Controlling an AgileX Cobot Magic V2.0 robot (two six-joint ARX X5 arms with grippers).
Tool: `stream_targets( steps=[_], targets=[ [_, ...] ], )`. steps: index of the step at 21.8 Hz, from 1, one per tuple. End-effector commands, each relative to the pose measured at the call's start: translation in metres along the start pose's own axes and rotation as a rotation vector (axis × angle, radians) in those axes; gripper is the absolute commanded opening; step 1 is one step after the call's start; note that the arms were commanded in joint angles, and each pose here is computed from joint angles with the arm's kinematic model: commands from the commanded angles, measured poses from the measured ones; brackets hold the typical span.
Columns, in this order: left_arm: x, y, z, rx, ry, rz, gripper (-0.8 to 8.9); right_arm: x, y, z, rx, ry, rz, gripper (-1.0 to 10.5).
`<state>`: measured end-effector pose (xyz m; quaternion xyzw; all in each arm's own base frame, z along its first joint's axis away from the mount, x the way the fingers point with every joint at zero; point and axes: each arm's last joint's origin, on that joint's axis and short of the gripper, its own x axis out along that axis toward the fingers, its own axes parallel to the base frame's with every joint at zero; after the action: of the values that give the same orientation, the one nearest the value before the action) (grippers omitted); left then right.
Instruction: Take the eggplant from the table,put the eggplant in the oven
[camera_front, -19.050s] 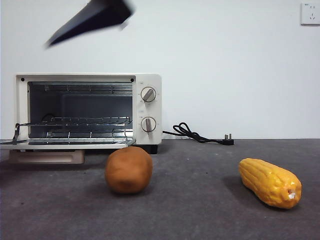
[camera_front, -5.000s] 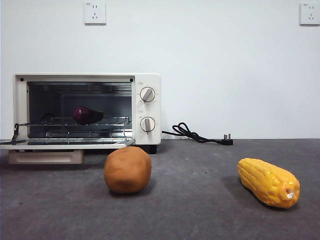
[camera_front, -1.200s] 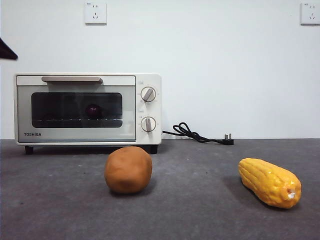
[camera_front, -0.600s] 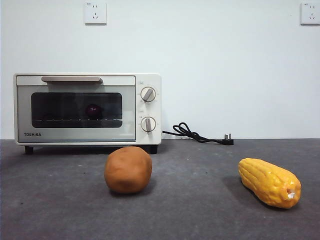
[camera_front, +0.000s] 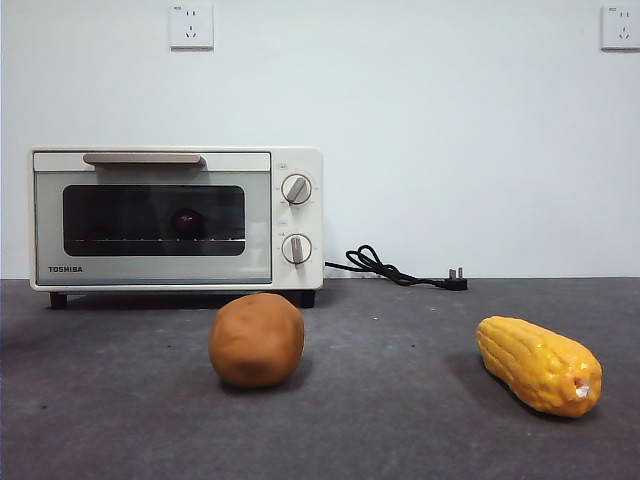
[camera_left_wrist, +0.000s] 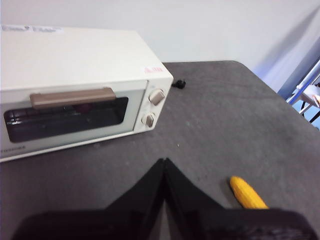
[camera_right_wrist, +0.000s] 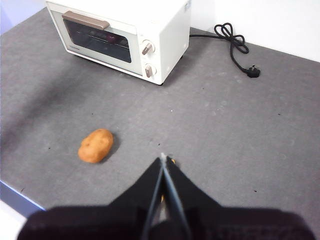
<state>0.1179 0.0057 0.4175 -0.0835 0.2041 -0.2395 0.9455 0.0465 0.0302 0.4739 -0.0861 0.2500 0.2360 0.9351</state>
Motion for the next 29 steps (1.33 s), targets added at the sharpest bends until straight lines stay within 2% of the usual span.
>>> stream_targets(
  steps=[1, 6, 13, 29],
  targets=[
    [-0.007, -0.006, -0.007, 0.047, 0.017, 0.023, -0.06, 0.001, 0.0, -0.003, 0.002, 0.032, 0.004, -0.1],
    [-0.019, -0.015, -0.022, 0.053, 0.092, 0.093, -0.06, 0.001, 0.0, -0.003, 0.002, 0.032, 0.003, -0.1],
    [-0.028, -0.025, -0.028, 0.064, 0.083, 0.082, -0.06, 0.001, 0.0, -0.003, 0.005, 0.032, 0.003, -0.1],
    [-0.021, -0.019, -0.027, 0.025, 0.125, 0.075, -0.04, 0.001, 0.0, -0.003, 0.007, 0.033, 0.002, -0.1]
  ],
)
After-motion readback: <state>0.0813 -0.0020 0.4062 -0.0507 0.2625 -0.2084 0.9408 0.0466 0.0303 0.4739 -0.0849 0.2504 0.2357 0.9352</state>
